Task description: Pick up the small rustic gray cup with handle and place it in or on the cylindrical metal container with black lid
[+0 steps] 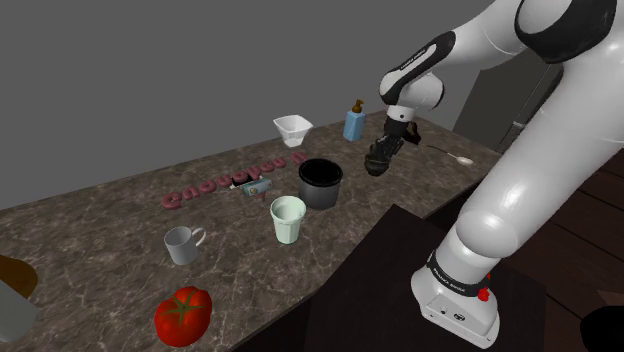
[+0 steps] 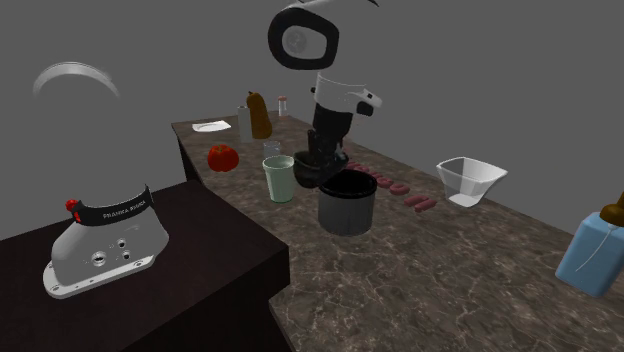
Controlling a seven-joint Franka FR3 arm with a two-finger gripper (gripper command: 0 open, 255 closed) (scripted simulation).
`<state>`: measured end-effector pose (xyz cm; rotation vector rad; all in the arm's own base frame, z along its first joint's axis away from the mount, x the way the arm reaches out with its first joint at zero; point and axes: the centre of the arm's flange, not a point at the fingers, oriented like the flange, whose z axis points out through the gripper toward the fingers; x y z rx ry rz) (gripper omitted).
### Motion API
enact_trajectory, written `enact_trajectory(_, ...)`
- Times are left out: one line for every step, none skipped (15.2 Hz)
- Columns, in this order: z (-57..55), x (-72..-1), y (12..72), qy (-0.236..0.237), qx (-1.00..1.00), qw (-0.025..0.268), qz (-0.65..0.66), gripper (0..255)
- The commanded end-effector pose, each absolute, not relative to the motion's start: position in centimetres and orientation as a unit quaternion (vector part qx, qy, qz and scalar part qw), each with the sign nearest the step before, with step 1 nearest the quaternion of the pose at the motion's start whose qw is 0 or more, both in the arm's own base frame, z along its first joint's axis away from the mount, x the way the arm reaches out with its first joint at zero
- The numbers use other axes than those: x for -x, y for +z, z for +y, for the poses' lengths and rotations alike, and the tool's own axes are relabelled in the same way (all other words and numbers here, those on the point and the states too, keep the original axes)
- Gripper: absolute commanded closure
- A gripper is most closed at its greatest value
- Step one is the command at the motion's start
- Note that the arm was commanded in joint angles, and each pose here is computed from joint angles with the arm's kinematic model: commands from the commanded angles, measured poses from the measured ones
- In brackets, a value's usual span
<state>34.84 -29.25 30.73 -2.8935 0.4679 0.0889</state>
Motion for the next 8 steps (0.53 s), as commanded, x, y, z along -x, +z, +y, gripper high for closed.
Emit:
enact_trajectory(-28.5, -37.3, 30.9, 0.030, 0.981, 0.105, 0.159, 255)
enact_trajectory(-28.2, -38.5, 30.9, 0.030, 0.981, 0.105, 0.159, 255)
enact_trajectory(-27.8, -39.8, 31.0, 0.030, 0.981, 0.105, 0.159, 255)
enact_trajectory(-27.4, -41.1, 31.0, 0.030, 0.981, 0.105, 0.159, 255)
enact_trajectory(-27.1, -42.3, 31.0, 0.030, 0.981, 0.105, 0.159, 255)
enact_trajectory(-26.7, -43.6, 31.0, 0.030, 0.981, 0.105, 0.159, 255)
enact_trajectory(-26.3, -44.9, 31.0, 0.030, 0.981, 0.105, 0.159, 255)
enact_trajectory(-26.0, -46.1, 31.0, 0.030, 0.981, 0.105, 0.159, 255)
